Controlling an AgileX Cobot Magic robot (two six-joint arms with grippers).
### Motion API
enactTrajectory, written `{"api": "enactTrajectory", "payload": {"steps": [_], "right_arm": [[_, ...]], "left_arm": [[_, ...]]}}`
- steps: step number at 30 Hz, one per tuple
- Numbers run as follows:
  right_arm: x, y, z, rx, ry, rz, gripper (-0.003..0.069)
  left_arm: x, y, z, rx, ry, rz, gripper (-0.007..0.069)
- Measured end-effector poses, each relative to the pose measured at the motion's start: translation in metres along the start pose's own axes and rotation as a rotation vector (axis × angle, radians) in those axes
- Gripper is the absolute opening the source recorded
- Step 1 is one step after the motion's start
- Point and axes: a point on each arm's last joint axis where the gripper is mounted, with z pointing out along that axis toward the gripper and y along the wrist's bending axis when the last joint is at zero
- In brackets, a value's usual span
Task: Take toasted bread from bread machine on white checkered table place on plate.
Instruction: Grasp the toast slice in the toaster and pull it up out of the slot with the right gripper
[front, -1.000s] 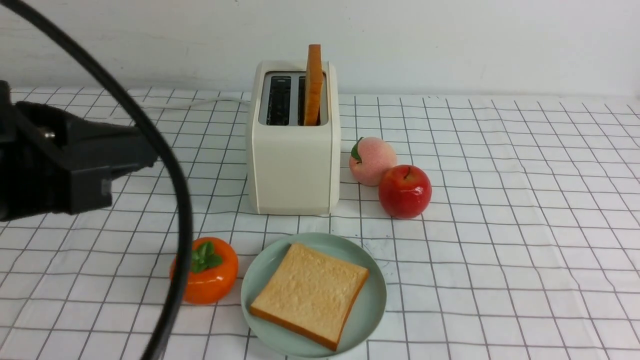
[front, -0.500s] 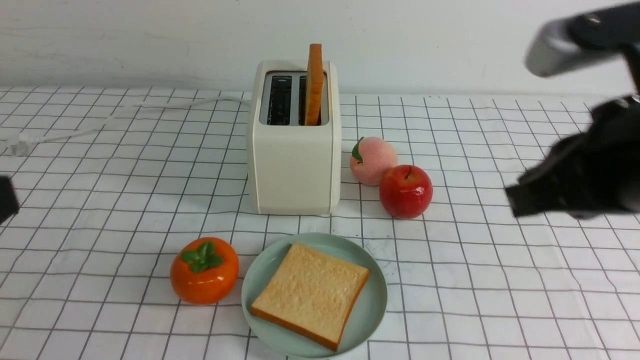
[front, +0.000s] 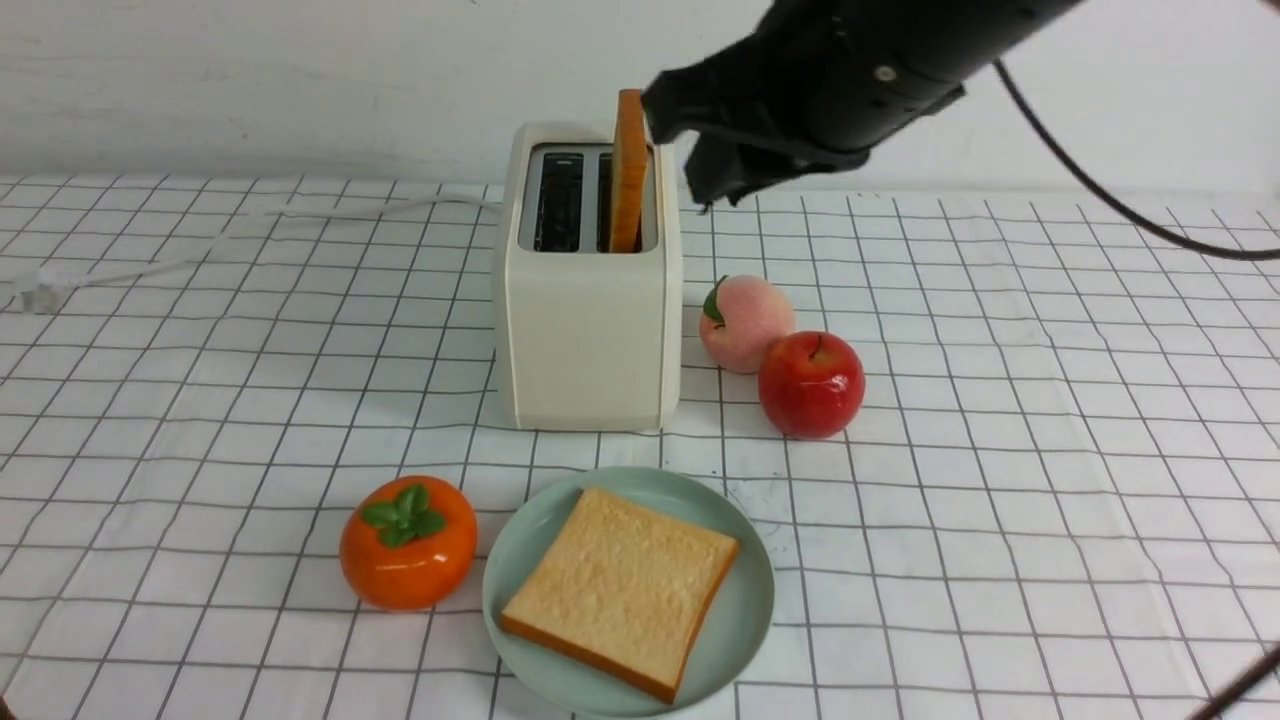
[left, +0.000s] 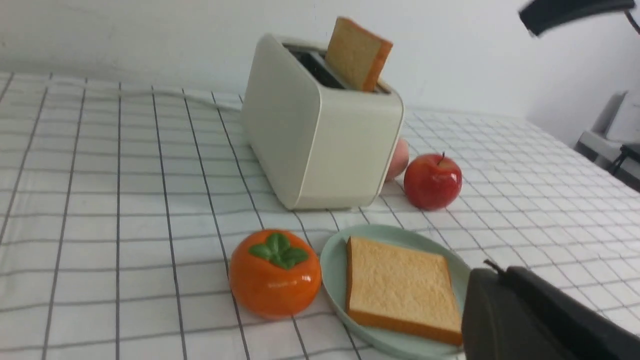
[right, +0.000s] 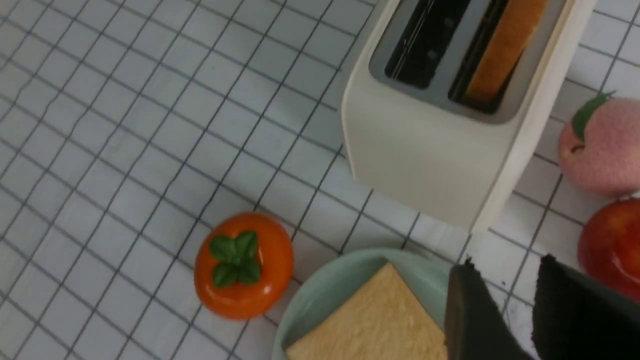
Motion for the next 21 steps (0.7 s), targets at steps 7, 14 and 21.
{"api": "enactTrajectory", "payload": {"steps": [7, 14, 21], "right_arm": [[-0.030, -0.002, 0.058, -0.001, -0.173, 0.013, 0.0452], [-0.032, -0.021, 0.108, 0.090, -0.240, -0.008, 0.0470], [-0.036, -0.035, 0.122, 0.122, -0.299, 0.042, 0.0426]], "left_arm": [[0.008, 0.002, 0.003, -0.009, 0.044, 0.002, -0.0013], [0.015, 0.005, 0.007, -0.017, 0.065, 0.000, -0.0013], [0.015, 0.006, 0.008, -0.018, 0.055, 0.000, -0.0013]]}}
